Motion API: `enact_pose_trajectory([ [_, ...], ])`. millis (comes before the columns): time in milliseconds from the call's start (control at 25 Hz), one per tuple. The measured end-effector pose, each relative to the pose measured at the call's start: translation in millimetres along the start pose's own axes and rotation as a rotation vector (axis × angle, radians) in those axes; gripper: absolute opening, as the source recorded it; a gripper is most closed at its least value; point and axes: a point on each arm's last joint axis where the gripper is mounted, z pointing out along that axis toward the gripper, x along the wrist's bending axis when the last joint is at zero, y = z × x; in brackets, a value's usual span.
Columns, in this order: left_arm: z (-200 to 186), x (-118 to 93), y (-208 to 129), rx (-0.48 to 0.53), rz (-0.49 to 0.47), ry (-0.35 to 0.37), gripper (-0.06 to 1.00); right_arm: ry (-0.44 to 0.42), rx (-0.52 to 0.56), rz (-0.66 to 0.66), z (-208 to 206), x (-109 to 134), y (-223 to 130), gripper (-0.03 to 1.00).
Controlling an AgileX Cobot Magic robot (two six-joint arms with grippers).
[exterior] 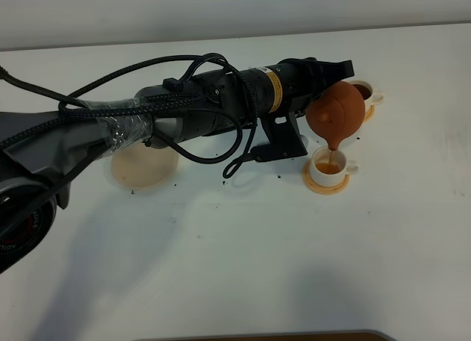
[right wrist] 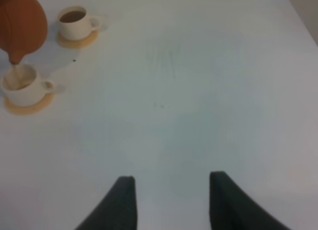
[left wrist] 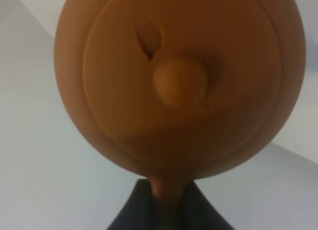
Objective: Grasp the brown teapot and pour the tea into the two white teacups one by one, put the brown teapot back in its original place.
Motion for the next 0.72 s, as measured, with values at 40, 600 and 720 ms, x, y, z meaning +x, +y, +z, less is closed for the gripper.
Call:
enact_pose_trajectory([
  [40,0.0,0.0,0.0,0.0,0.007,0.0,0.14,0.0,0.0,0.0,0.0,0.0,0.0,0.38],
  [600,0.0,0.1,0.0,0.0,0.056,0.001,0.14,0.0,0.0,0.0,0.0,0.0,0.0,0.38],
  [720,0.0,0.9,0.0,0.0,0.061,0.01,0.14,0.0,0.0,0.0,0.0,0.0,0.0,0.38],
])
